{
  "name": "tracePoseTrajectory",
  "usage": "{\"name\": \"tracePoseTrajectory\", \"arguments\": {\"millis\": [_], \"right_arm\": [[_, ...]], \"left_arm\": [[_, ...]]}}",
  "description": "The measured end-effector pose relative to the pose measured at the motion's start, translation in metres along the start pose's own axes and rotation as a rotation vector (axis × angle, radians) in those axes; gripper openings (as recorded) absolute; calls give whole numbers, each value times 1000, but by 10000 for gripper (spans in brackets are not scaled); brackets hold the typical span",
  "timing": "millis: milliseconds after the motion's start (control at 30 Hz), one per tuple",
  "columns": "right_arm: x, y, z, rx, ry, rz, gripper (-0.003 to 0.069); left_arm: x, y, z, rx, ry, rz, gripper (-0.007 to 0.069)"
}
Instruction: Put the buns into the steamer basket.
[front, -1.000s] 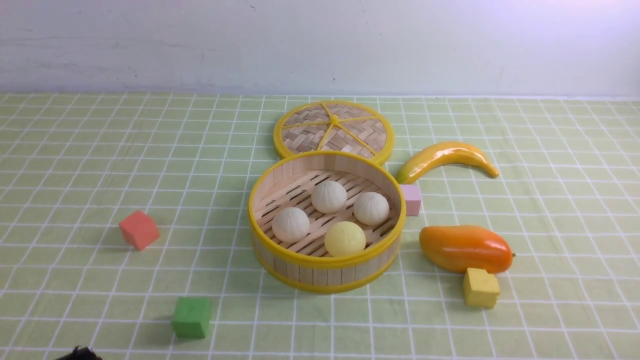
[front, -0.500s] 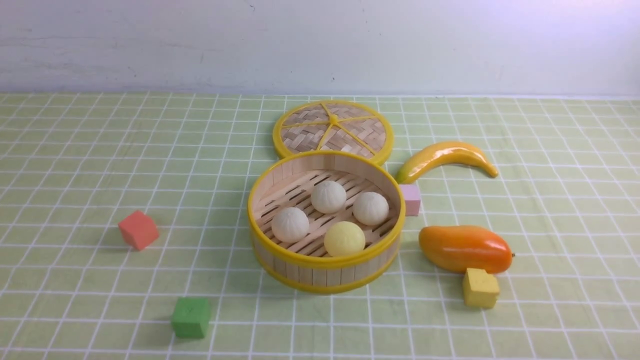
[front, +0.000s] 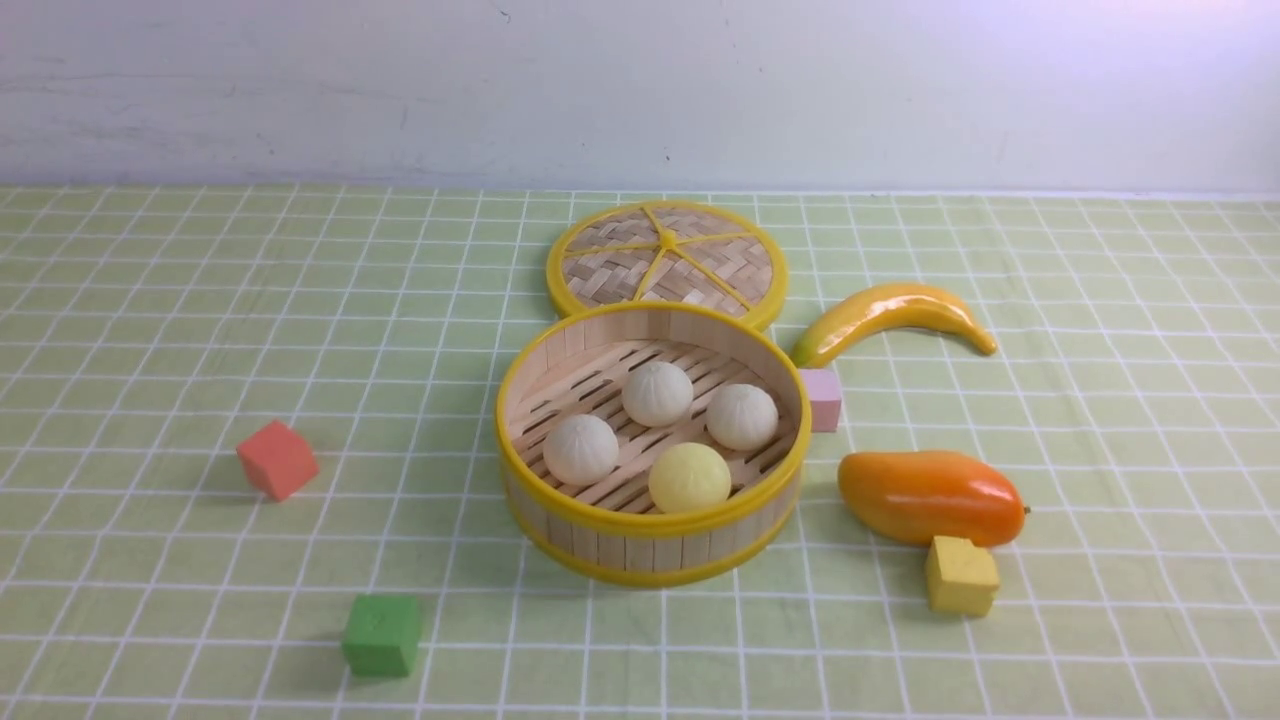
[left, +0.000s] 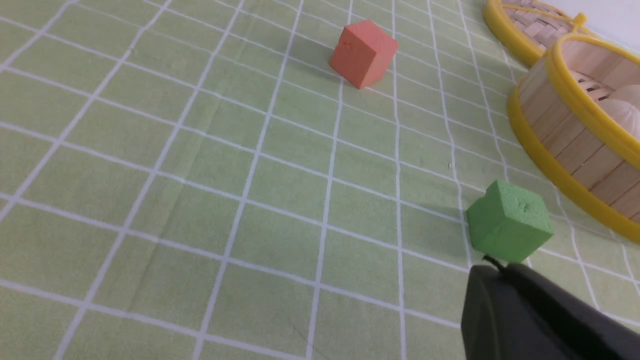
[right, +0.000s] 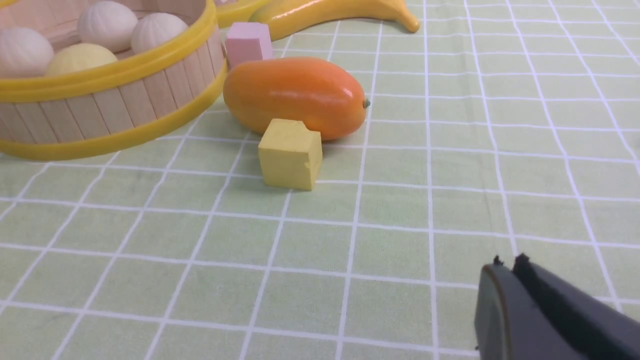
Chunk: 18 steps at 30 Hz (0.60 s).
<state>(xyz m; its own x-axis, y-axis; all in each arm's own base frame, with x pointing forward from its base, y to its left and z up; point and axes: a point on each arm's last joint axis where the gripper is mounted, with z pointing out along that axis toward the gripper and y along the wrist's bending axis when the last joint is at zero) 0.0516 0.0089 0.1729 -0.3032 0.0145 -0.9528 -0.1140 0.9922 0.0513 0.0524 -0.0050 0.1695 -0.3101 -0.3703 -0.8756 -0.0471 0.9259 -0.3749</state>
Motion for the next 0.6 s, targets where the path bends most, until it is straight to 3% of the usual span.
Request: {"name": "tracePoseTrajectory", "arguments": {"millis": [600], "right_arm": [[0,0,0,0,0,0,50]], "left_arm": [[0,0,0,0,-1,0,-13]]}}
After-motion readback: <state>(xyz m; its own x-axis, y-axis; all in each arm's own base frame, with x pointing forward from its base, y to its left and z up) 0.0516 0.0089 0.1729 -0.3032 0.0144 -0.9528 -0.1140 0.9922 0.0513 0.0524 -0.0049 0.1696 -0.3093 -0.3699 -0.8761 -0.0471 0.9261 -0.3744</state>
